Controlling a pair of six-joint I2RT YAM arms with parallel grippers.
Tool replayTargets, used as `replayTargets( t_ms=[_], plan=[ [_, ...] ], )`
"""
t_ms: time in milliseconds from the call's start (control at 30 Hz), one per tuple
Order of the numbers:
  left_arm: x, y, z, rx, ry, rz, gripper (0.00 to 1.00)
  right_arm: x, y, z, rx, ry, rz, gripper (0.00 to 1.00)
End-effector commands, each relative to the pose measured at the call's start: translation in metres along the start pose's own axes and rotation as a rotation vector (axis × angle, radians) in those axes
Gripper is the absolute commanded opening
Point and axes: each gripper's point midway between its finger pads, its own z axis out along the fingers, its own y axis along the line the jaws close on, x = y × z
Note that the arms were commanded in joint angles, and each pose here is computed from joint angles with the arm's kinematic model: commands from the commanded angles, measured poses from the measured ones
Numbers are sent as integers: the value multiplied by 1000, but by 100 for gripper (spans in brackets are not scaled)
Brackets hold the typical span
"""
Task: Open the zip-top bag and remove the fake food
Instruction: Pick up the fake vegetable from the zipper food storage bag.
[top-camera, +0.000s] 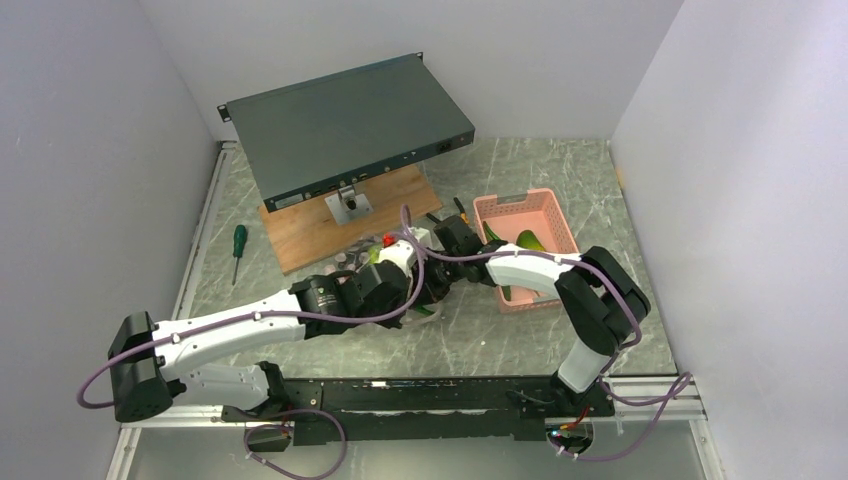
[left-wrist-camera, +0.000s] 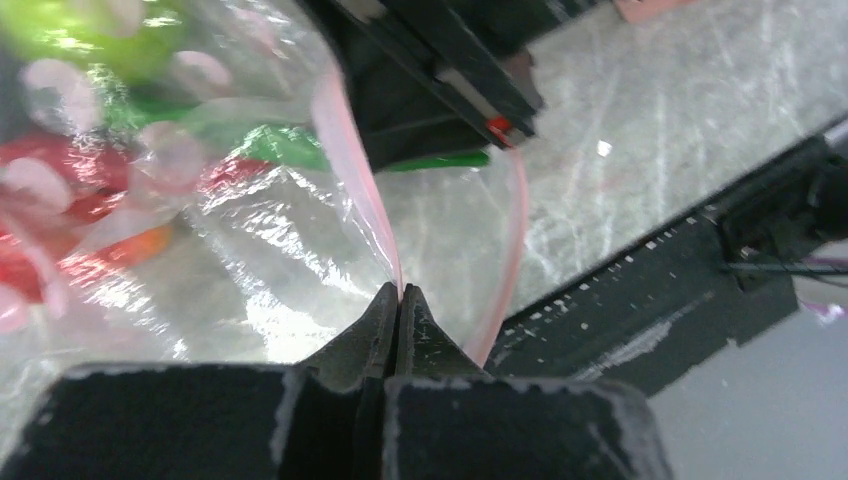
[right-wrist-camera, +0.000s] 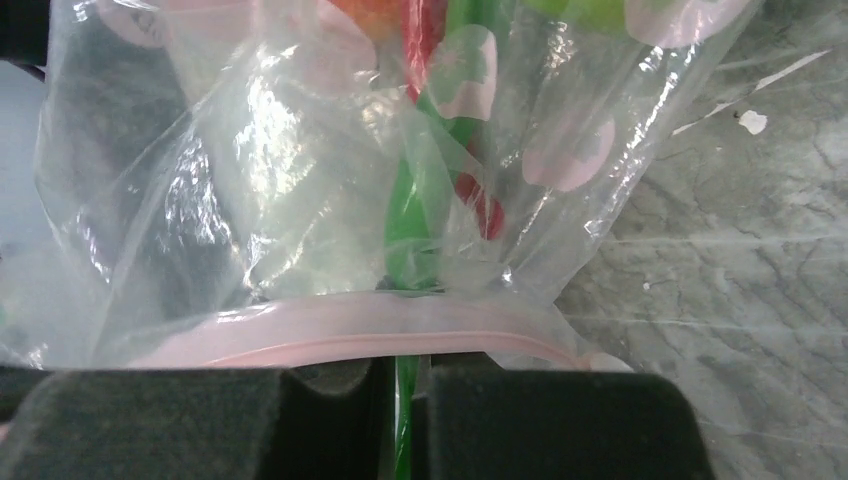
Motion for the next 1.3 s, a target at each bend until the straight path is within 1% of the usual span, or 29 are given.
replayTargets(
  t_ms=[0,100,267,333,400,467,567,633,767,967,1200,1267],
  plan=[
    [-6,-49,-5,248,-7,54,0,-31,13,-12,-85,-100,37,0],
    [0,-60,-4,296,21,64,0,-32,7,-15,-84,-114,64,0],
    [5,-72,-2,338,50,86,0,-30,11,-17,-129,-114,121,0],
    [3,-75,-1,340,51,88,0,-25,9,-13,-120,-101,121,0],
    [0,-79,-1,343,45,85,0,-22,2,-7,-66,-91,90,0],
    [-7,-79,-1,337,12,71,0,-20,-3,-4,-37,-85,103,0],
    [-12,-84,-3,366,-16,55,0,-21,4,-3,-72,-83,162,0],
    [-8,-86,1,373,6,62,0,-22,12,-4,-119,-76,178,0],
    [15,-73,13,313,91,80,0,-25,16,-11,-129,-60,116,0],
    [50,-49,14,276,164,65,0,-21,17,-23,-111,-26,35,0],
    [60,-39,9,270,173,57,0,-27,26,-33,-132,-6,-19,0],
    [56,-36,11,247,152,54,0,-28,28,-36,-138,1,-31,0]
  ],
)
